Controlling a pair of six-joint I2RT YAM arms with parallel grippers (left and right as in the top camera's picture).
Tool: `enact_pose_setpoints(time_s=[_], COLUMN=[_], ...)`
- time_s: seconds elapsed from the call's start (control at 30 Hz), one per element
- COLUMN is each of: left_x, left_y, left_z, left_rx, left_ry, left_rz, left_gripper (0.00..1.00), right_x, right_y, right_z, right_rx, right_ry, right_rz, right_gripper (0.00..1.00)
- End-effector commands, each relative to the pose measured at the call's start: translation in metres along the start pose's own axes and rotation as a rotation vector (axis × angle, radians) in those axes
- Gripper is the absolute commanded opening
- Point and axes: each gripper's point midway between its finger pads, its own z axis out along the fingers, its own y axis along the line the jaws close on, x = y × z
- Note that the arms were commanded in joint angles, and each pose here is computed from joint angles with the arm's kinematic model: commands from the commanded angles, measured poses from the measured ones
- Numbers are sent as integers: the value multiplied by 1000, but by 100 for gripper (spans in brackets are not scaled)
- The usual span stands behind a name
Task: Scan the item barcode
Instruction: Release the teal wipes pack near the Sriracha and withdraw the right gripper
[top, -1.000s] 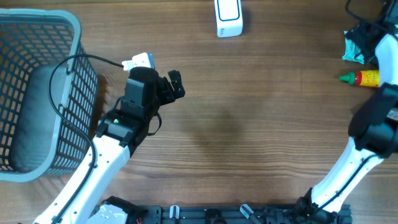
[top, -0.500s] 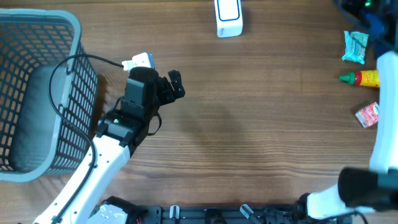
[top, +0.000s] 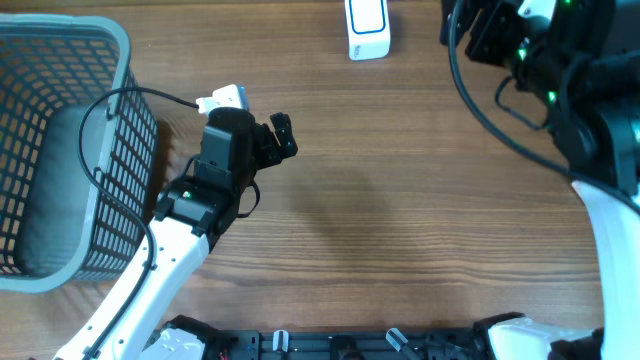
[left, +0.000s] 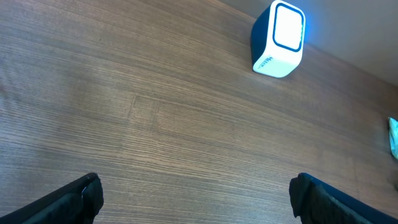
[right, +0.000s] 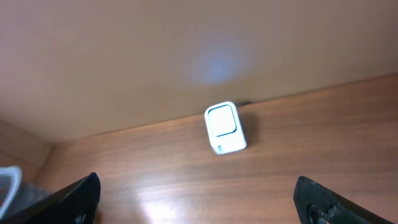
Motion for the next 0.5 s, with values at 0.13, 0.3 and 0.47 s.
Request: enact_pose_setpoints(time_s=[0.13,0.3,0.47], left_x=[-5,-4,-5], left_y=[2,2,2], left_z=[1,1,1], left_rx=[-14,-13,-14], left_ry=[-13,-12,-13], left_rz=[15,15,15], left_gripper=[100,100,100], right_x=[-2,-4,-12], right_y=[-6,-11,-25], right_z=[-19,-19,-19], right_rx=[40,71,145], right_ry=[-17,-25,-65], right_rz=[35,-59,-93], right_gripper=[100,100,100])
